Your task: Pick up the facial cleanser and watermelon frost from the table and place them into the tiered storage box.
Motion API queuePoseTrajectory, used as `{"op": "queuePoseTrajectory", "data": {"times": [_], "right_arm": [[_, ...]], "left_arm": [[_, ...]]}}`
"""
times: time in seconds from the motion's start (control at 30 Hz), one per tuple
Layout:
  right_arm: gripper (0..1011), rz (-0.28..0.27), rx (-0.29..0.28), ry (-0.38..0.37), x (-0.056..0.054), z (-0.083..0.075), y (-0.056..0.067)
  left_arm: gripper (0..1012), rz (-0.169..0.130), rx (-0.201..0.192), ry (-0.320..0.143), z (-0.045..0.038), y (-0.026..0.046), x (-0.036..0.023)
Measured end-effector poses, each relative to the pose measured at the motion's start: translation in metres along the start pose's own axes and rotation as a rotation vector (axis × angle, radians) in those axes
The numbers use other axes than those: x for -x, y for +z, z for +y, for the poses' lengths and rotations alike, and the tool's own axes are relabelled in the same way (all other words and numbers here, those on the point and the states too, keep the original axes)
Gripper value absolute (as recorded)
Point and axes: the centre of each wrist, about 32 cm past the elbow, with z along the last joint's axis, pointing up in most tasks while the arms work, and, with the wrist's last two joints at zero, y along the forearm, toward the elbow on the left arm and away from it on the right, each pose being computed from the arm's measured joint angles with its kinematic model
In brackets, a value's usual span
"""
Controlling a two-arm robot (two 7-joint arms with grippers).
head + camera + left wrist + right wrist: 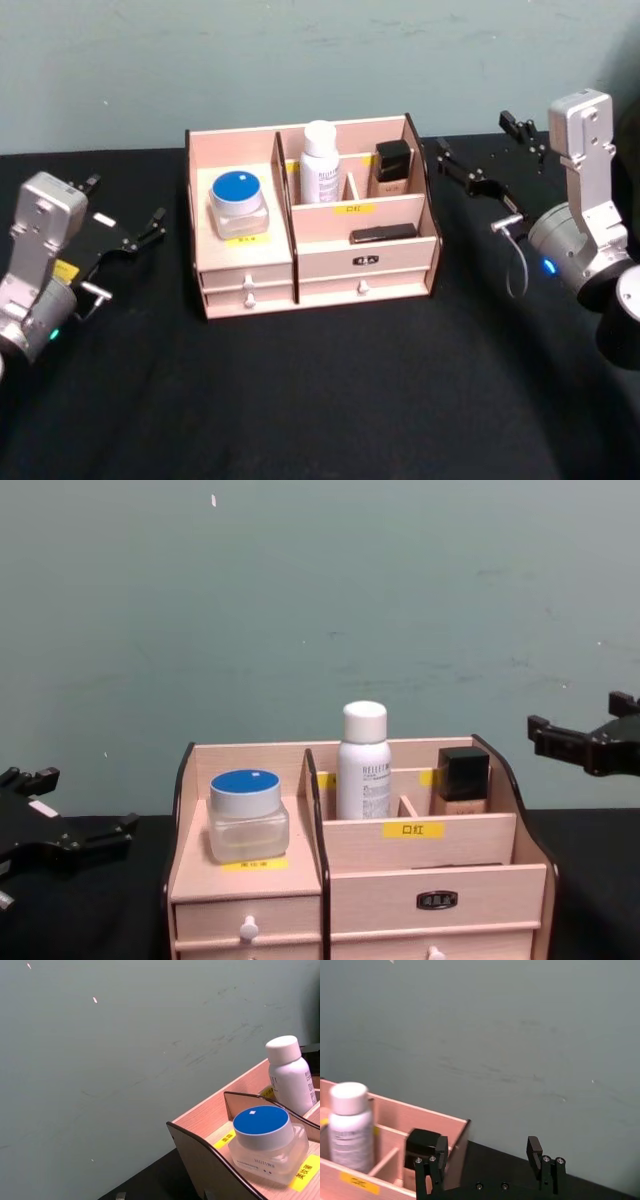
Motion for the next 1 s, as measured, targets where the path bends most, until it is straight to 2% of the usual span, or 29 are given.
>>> {"op": "queuePoseTrajectory", "data": {"times": [0.33, 1.0], "right_arm": [[1002, 0.016, 0.057, -0.035, -0.010, 0.014, -0.015], [1002, 0.013, 0.052, -0.031, -0.009, 0.013, -0.014]], "left_arm": [[1010, 0.000, 0.000, 0.000, 0.0000, 0.0000, 0.0000], [1010, 0.000, 0.000, 0.000, 0.0000, 0.0000, 0.0000]]}}
